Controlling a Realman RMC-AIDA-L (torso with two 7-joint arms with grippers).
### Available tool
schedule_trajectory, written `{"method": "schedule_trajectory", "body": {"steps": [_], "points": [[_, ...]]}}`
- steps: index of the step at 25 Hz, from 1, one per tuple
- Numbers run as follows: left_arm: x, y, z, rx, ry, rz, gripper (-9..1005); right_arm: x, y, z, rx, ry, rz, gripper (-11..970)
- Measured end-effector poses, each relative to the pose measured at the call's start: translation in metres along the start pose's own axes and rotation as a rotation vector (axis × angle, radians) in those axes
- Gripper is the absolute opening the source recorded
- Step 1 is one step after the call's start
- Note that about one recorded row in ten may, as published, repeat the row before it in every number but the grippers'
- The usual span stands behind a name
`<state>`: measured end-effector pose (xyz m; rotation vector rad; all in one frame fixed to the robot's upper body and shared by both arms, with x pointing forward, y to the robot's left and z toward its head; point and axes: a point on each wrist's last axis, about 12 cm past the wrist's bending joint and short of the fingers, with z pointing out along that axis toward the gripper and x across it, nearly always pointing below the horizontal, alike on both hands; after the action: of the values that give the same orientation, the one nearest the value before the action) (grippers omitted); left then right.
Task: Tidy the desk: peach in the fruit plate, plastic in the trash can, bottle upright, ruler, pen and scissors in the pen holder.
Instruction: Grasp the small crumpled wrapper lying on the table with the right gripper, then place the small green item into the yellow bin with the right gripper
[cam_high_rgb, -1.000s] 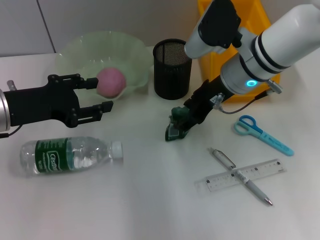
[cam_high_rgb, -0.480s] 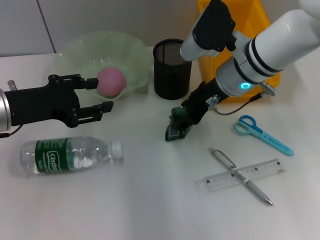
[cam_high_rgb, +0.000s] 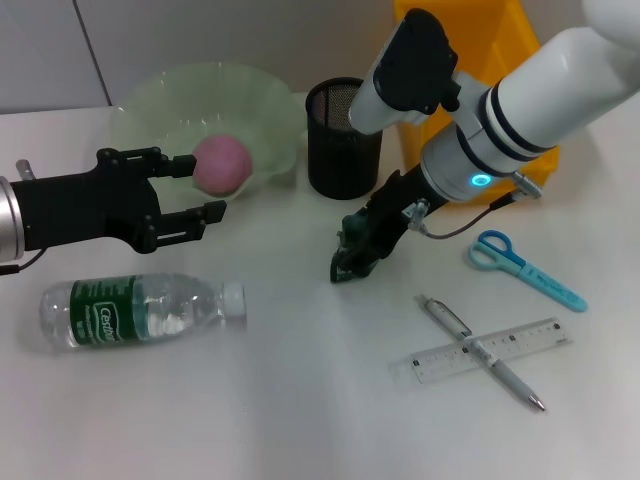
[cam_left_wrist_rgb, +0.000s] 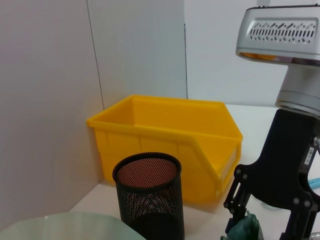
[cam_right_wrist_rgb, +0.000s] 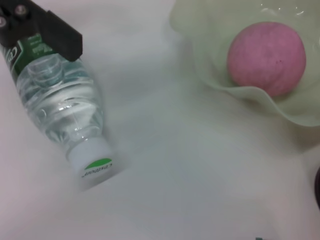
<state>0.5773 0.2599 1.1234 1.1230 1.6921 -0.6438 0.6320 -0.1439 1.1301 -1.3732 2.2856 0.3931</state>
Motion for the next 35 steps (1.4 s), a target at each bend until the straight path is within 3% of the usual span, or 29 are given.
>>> {"method": "schedule_trajectory", "body": {"steps": [18, 24, 29, 35], "points": [[0.000, 0.000, 0.000, -0.001, 0.002, -0.001, 663, 0.001, 0.000, 0.004, -0.002, 0.013, 0.018, 698], [0.000, 0.000, 0.000, -0.001, 0.002, -0.005, 663, 0.001, -0.001, 0.002, 0.004, 0.015, 0.040, 554], [0.000, 0.000, 0.000, -0.002, 0.003, -0.007, 662, -0.002, -0.001, -0.005, 0.001, 0.006, 0.045, 320], [0.002, 0.000, -0.001, -0.003, 0.004, -0.011, 662, -0.006, -0.001, -0.012, 0.005, -0.002, 0.054, 216]]}}
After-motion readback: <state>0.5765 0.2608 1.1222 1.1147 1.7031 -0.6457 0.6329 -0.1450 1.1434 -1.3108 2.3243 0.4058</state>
